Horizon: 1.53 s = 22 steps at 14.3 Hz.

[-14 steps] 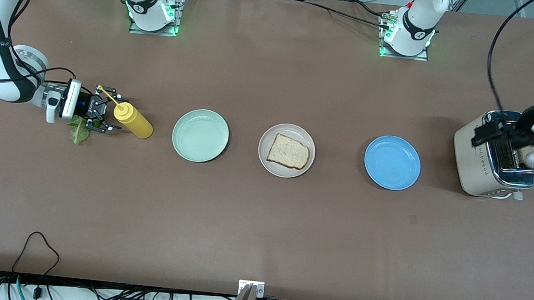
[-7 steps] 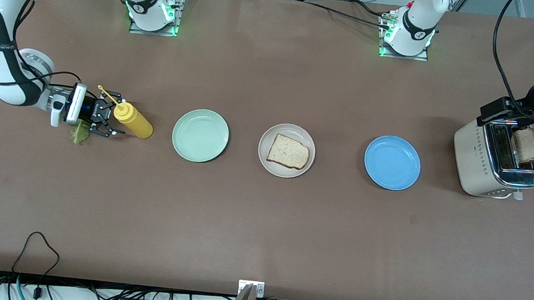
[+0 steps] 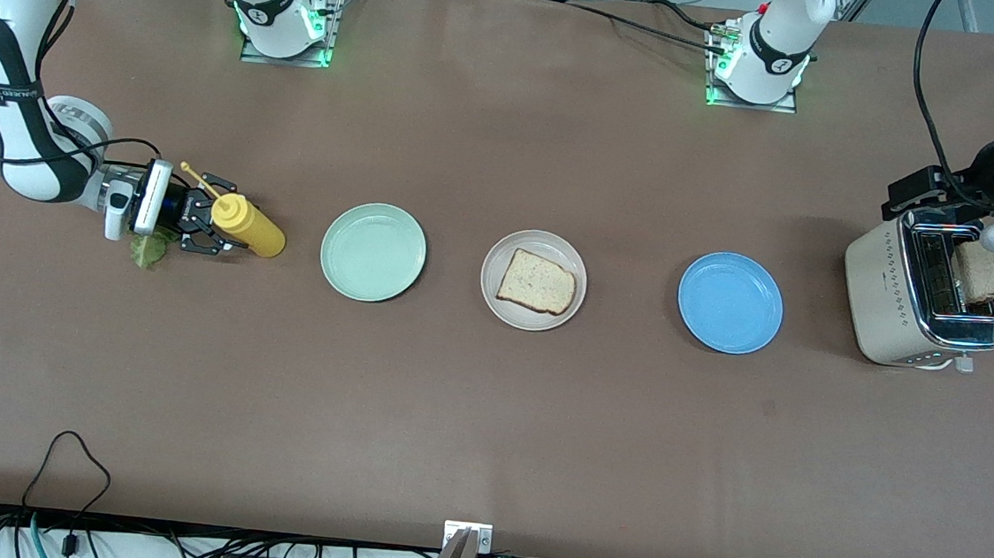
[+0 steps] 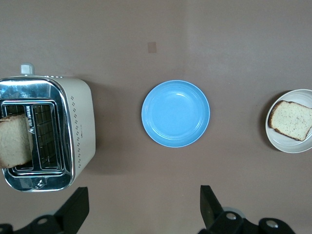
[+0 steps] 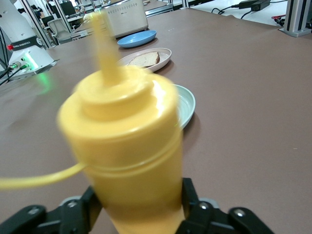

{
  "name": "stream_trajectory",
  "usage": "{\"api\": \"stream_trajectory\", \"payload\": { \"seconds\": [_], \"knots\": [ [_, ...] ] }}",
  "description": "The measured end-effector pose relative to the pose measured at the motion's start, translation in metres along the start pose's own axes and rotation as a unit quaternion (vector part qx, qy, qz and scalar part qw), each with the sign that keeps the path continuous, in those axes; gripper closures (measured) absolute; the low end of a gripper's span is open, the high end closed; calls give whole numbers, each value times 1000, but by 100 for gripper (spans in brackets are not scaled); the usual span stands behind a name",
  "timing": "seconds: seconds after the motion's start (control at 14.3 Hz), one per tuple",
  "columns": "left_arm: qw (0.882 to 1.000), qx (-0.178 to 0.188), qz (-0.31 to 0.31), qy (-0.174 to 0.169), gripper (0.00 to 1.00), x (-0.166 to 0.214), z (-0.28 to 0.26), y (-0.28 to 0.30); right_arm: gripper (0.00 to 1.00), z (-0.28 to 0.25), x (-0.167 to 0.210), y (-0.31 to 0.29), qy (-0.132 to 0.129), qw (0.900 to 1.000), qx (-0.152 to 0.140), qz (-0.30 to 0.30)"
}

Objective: Make sandwich in beige plate with both arms
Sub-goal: 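Grasp the yellow bottle with the right gripper and carry it over the bread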

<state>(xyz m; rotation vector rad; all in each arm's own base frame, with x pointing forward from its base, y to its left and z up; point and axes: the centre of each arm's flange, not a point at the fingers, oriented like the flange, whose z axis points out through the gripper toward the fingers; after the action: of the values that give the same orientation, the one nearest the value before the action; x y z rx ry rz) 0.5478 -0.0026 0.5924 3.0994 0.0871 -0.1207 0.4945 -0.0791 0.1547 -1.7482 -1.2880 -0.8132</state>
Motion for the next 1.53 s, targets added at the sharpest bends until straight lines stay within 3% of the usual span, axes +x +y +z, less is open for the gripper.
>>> {"api": "stream_trajectory", "payload": {
  "seconds": [0.14, 0.28, 0.56, 0.98, 1.25, 1.53],
  "knots": [
    [1000, 0, 0, -1, 0, -2, -2, 0, 36, 1, 2, 1, -3, 1000, -1, -3],
    [1000, 0, 0, -2, 0, -5, -4, 0, 46, 2, 11, 7, -12, 1000, -8, -11],
    [1000, 0, -1, -2, 0, -6, -5, -1, 46, 1, 73, 21, -45, 998, -33, -4],
    [1000, 0, -1, -5, 0, -6, -4, -2, 46, 11, 203, -1, -151, 986, -46, 46],
    [1000, 0, -1, -9, 0, -7, -4, -2, 46, 56, 276, -30, -232, 966, -74, 82],
    [1000, 0, -2, -9, 0, -7, -4, -3, 46, 115, 329, -68, -326, 932, -121, 102]
  ]
}}
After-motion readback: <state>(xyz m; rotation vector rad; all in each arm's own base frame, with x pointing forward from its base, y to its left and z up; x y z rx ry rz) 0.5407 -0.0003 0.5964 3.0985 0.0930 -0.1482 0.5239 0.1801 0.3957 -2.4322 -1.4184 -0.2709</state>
